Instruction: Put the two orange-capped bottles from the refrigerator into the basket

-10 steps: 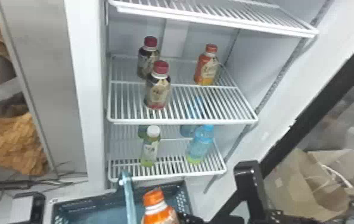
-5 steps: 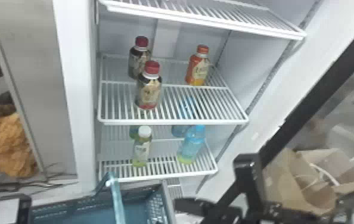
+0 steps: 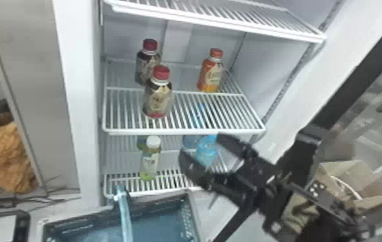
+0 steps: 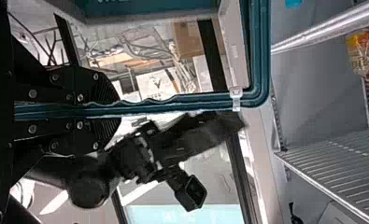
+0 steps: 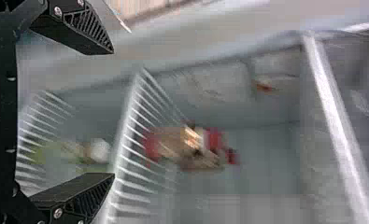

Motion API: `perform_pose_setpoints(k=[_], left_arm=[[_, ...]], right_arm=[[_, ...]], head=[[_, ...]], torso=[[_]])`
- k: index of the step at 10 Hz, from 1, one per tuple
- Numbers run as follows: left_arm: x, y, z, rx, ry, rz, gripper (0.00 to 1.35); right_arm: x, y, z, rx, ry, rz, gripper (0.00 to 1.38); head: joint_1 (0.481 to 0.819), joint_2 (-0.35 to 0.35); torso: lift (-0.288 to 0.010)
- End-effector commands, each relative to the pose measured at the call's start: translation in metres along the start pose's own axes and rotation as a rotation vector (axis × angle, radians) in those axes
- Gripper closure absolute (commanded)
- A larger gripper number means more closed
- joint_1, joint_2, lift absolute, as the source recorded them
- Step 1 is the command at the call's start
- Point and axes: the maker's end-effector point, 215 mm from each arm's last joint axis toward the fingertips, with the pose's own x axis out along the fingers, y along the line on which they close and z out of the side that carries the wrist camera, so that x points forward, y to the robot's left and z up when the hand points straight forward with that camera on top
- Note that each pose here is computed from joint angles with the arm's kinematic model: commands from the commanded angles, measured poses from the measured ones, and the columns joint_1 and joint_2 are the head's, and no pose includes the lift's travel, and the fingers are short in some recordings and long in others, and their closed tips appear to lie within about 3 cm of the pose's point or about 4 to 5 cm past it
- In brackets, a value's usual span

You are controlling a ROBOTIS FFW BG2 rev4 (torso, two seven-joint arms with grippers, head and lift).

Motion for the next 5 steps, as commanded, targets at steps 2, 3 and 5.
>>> perform_pose_setpoints(k=[2, 3, 5], left_arm=[[-0.001, 0.000, 0.001, -0.001, -0.005, 0.000, 1.20], [-0.002, 0.000, 0.001, -0.002, -0.007, 0.001, 1.20], [-0.002, 0.001, 0.000, -0.004, -0.008, 0.001, 1.20]], right_arm=[[0.030, -0.062, 0.028, -0.057, -0.178, -0.098, 0.11], [0.041, -0.083, 0.031, -0.074, -0.198, -0.142, 0.08], [0.066, -0.117, 0.038, -0.099, -0.238, -0.198, 0.05]], head=[[0.695, -0.350], [0.695, -0.350], [0.695, -0.350]], torso=[[-0.040], [-0.040], [-0.040]])
